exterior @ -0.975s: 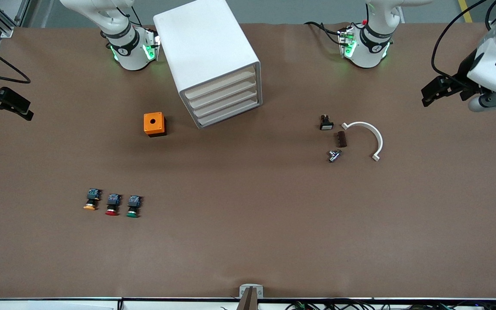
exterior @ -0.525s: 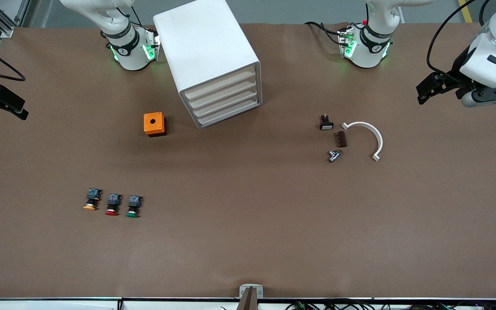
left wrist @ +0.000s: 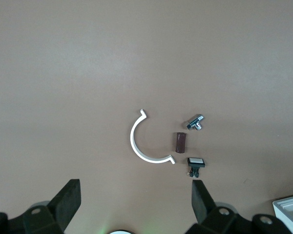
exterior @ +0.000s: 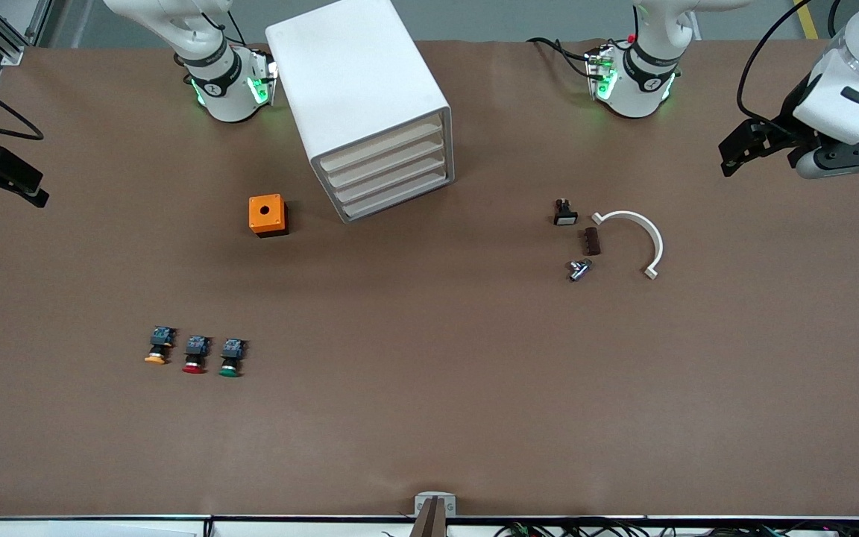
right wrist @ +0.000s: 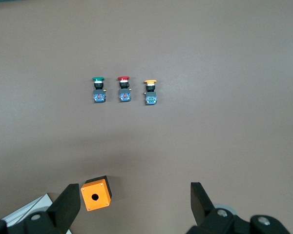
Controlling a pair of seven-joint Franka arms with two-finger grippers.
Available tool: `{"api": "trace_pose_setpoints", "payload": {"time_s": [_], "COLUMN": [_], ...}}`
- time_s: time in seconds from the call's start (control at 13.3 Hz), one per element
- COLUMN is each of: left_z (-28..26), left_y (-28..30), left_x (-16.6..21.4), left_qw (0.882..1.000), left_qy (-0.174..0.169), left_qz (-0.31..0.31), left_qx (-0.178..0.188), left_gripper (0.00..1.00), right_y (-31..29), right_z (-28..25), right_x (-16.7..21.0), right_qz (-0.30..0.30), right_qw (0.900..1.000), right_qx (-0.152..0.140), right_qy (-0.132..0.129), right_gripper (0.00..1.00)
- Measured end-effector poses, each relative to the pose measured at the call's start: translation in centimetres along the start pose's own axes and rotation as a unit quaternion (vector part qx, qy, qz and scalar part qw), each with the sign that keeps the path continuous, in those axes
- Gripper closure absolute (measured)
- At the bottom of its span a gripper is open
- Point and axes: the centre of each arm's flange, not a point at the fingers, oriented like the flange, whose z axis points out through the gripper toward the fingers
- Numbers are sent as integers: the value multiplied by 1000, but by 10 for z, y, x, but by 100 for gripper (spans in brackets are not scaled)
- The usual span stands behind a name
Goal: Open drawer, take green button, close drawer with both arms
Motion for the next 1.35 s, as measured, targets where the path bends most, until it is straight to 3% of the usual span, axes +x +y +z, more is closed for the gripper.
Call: {"api": "trace_pose_setpoints", "payload": {"time_s": [1.35], "left_z": [-8], "left_y": [-13], "left_x": [10], "left_qw": [1000], "left_qy": [8], "left_qz": [-13], "left_qx": [-4], "left_gripper": [0], "right_y": [0], "right_z": [-2], "right_x": [2], "right_qz": [-1], "right_qw": [1000], "right_qx": [1], "right_qy": [9], "right_gripper": [0]}}
